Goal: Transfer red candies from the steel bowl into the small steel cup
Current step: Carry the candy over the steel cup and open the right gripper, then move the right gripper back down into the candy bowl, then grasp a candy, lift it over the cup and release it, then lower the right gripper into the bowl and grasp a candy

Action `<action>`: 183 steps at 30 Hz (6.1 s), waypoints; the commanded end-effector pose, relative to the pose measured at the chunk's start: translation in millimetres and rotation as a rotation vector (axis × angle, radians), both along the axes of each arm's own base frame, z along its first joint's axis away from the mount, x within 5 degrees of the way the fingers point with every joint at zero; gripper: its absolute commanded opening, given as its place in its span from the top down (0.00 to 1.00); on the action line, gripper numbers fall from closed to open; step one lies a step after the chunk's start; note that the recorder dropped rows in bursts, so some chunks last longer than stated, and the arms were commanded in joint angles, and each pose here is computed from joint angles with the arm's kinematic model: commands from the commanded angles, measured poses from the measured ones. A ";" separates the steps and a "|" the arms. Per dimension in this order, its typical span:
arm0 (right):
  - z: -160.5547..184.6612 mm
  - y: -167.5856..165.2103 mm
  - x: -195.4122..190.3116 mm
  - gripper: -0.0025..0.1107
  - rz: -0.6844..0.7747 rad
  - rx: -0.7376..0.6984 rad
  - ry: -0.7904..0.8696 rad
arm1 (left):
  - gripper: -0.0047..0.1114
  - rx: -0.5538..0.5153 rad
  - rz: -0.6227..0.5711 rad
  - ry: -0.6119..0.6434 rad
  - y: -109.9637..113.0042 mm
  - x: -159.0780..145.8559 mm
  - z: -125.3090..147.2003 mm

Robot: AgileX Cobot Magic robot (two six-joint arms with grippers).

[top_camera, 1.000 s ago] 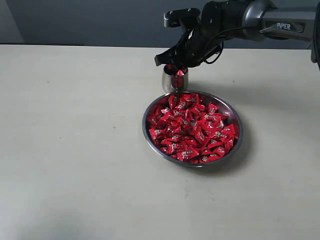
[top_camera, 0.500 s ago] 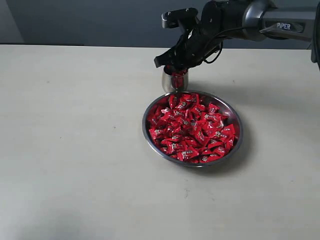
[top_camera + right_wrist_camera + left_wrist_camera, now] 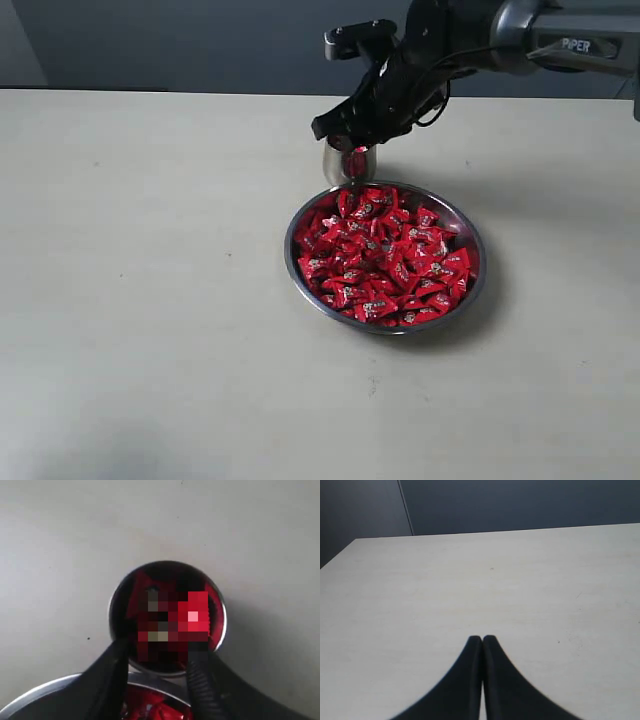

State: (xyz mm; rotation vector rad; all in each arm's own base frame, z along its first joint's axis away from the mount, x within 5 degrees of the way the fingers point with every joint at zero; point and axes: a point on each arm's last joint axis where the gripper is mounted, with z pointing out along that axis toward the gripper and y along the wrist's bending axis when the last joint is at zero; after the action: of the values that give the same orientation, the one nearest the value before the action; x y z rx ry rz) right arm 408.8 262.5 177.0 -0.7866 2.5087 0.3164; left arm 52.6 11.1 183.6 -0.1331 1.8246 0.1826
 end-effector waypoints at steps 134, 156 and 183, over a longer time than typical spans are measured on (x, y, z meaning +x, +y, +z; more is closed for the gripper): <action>13.8 -14.5 22.8 0.65 -0.038 0.221 0.021 | 0.96 0.002 -0.006 -0.008 -0.3 0.1 -0.6; 48.5 -64.9 -64.5 0.65 -0.078 0.179 0.012 | 0.96 0.002 -0.006 -0.008 -0.3 0.1 -0.6; -29.0 -28.0 -70.2 0.65 0.060 0.021 0.233 | 0.96 0.002 -0.006 -0.008 -0.3 0.1 -0.6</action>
State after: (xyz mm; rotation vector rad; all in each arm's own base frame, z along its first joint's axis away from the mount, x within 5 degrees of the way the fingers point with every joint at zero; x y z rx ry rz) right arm 336.0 232.0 149.9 -0.8124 2.6899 0.4925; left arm 52.6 11.1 183.6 -0.1331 1.8246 0.1826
